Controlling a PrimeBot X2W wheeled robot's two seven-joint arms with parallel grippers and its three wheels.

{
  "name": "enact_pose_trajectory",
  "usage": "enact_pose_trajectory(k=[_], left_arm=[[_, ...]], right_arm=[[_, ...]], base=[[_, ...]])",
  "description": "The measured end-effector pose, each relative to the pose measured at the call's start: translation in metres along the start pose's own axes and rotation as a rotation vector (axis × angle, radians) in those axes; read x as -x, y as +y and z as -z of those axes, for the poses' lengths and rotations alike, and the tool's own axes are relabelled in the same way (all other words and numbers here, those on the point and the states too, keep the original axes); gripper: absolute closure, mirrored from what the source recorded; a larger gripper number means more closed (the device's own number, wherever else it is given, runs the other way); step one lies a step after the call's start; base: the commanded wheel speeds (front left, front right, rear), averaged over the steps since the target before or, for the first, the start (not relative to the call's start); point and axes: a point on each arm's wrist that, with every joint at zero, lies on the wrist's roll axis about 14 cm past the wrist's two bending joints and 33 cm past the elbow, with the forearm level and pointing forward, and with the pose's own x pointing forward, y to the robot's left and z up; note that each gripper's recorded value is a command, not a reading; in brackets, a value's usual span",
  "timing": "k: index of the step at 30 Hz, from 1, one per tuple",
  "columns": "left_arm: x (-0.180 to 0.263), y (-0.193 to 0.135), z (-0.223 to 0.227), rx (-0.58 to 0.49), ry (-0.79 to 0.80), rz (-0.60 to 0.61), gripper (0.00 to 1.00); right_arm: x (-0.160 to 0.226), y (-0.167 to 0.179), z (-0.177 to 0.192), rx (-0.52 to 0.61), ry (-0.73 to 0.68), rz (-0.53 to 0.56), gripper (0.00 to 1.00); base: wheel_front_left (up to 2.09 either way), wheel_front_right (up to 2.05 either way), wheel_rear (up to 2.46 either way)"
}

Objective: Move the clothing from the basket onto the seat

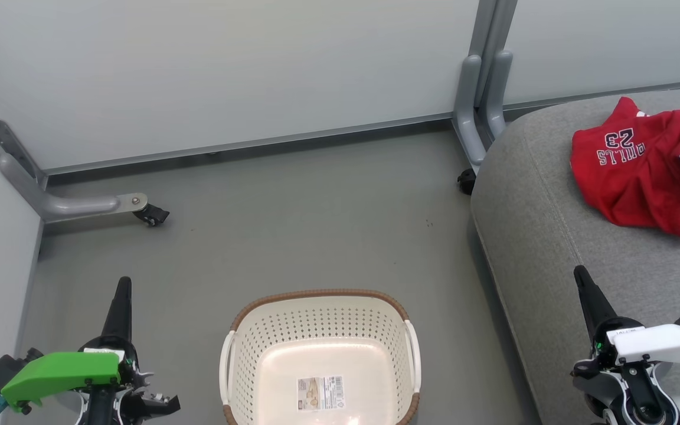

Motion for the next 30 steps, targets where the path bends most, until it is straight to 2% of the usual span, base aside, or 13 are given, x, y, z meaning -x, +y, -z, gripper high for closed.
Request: enact_pose_trajectory(k=[22,30], left_arm=[[-0.0011,-0.0075,-0.0024,0.153,0.006,0.036,1.0],[-0.0017,-0.0088,-0.0026,0.157,0.006,0.04,1.0]], right_arm=[[0.0005,0.0039,-0.0052,-0.146,-0.002,-0.018,1.0],[0.0005,0.004,-0.0054,-0.151,-0.002,-0.019,1.0]], base=[[0.0,0.0,0.0],[0.0,0.0,0.0]])
